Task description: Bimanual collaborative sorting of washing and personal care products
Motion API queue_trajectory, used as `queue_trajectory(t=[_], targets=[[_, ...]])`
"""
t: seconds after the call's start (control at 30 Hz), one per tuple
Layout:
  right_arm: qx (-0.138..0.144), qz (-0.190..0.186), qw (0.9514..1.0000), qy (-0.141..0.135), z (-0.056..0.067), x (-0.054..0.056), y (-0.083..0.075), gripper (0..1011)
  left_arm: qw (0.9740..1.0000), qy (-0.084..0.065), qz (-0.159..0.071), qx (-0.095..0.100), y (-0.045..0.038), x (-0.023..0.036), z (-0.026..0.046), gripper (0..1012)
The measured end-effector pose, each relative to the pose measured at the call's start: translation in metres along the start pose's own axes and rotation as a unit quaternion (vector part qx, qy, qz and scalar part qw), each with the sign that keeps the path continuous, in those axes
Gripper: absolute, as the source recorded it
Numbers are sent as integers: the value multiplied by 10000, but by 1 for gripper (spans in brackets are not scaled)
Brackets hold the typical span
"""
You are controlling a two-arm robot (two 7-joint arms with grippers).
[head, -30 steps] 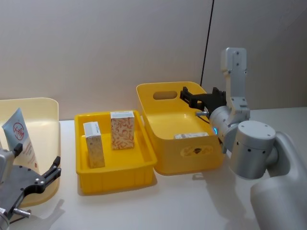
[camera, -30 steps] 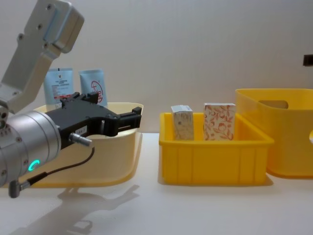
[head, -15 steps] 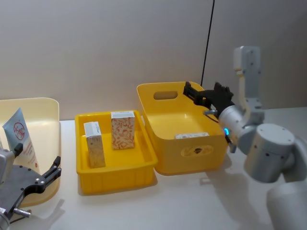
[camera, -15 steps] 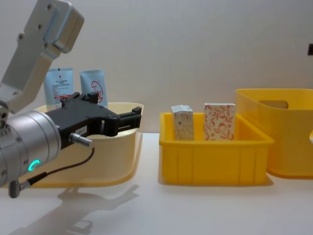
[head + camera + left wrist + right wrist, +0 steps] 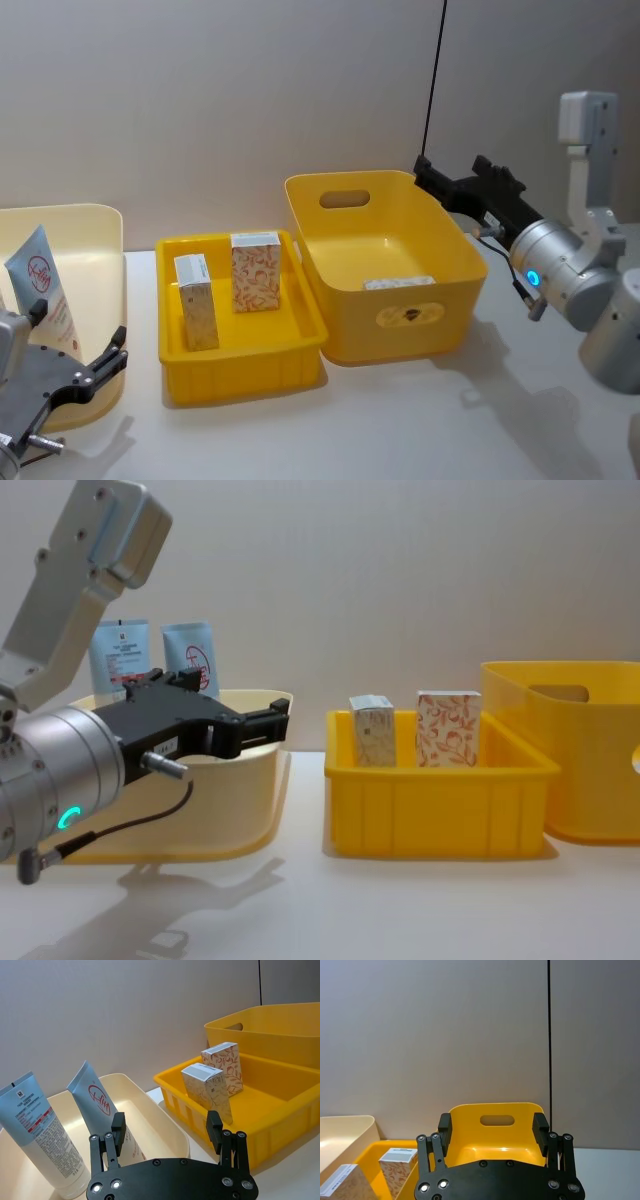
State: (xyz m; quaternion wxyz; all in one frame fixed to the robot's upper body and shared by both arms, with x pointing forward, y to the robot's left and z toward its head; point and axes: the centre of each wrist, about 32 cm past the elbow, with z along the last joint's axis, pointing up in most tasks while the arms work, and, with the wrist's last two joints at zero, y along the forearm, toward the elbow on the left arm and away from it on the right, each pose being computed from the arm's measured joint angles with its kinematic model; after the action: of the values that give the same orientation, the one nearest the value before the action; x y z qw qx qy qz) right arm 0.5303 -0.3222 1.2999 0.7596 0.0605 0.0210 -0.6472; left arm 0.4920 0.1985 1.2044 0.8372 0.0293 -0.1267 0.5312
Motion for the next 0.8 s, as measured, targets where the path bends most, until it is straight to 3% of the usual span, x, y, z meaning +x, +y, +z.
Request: queue_trajectory(t=[0.33, 0.6, 0.8], targets=[[111, 177, 9998, 34, 39, 89, -89, 1001, 9995, -205, 217, 63, 51, 46, 44, 1003], [170, 257, 9995, 43, 60, 128, -131, 1001, 9981, -374, 482, 31, 147, 150, 89, 1003], [190, 288, 9994, 46, 67, 142, -146, 1001, 9977, -356, 572, -7, 191, 221, 90, 1003]])
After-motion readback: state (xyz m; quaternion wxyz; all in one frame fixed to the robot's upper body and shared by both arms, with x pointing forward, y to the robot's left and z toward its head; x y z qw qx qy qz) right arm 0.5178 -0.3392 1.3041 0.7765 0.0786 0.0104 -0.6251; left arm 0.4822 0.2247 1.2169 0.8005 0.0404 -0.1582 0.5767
